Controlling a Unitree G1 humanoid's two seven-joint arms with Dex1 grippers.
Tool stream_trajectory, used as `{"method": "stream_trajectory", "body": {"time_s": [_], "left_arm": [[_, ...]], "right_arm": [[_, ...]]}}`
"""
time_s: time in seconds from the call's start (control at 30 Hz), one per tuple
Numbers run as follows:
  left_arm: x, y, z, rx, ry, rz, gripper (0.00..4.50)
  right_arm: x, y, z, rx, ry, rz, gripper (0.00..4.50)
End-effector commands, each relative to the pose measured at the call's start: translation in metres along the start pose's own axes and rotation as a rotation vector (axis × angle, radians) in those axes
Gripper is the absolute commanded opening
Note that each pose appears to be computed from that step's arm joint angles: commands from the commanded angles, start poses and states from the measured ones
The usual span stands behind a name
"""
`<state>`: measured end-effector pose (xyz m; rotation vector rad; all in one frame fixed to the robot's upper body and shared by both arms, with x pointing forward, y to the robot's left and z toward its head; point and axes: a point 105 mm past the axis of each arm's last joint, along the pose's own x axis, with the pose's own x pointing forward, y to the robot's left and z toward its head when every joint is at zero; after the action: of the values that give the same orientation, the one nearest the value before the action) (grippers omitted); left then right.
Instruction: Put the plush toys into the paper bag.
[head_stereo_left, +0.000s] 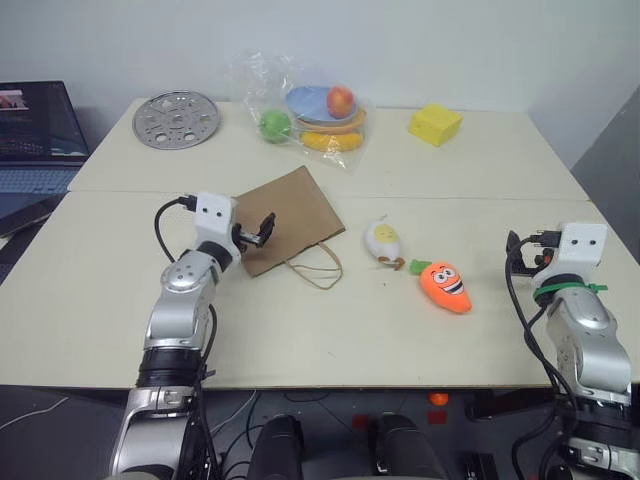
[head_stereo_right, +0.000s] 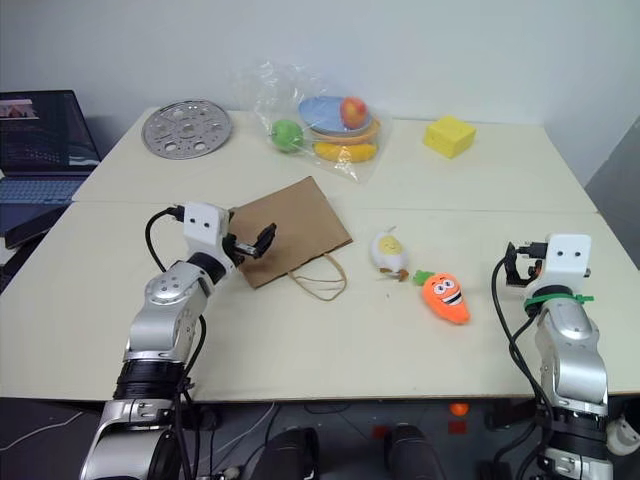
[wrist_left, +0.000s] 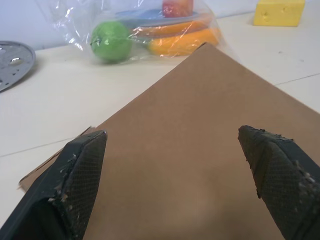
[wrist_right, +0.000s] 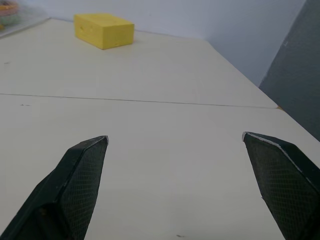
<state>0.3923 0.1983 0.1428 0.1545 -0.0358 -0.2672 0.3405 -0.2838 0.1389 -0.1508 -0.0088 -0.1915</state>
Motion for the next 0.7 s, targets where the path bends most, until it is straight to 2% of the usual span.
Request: {"method": "stream_trajectory", "body": {"time_s": [0.03,0.37,0.5,0.6,0.7], "left_arm": [[-0.003,0.002,0.021,0.015,-0.061,-0.007,4.49],[-0.009,0.005,0.025,0.030,-0.058,-0.006,4.49],[-0.016,-0.002,0.030,0.025,-0.072,-0.089,4.49],[-0.026,-0.011,0.038,0.041,-0.078,-0.226,4.49],[-0.039,-0.023,0.050,0.076,-0.078,-0.388,4.49]], "right_arm": [[0.002,0.000,0.014,-0.002,-0.057,0.008,4.50],[0.004,0.003,0.016,-0.011,-0.060,0.029,4.50],[0.006,0.009,0.021,-0.032,-0.071,0.069,4.50],[0.005,0.020,0.033,-0.029,-0.089,0.185,4.50],[-0.005,0.040,0.048,0.027,-0.103,0.391,4.50]]}}
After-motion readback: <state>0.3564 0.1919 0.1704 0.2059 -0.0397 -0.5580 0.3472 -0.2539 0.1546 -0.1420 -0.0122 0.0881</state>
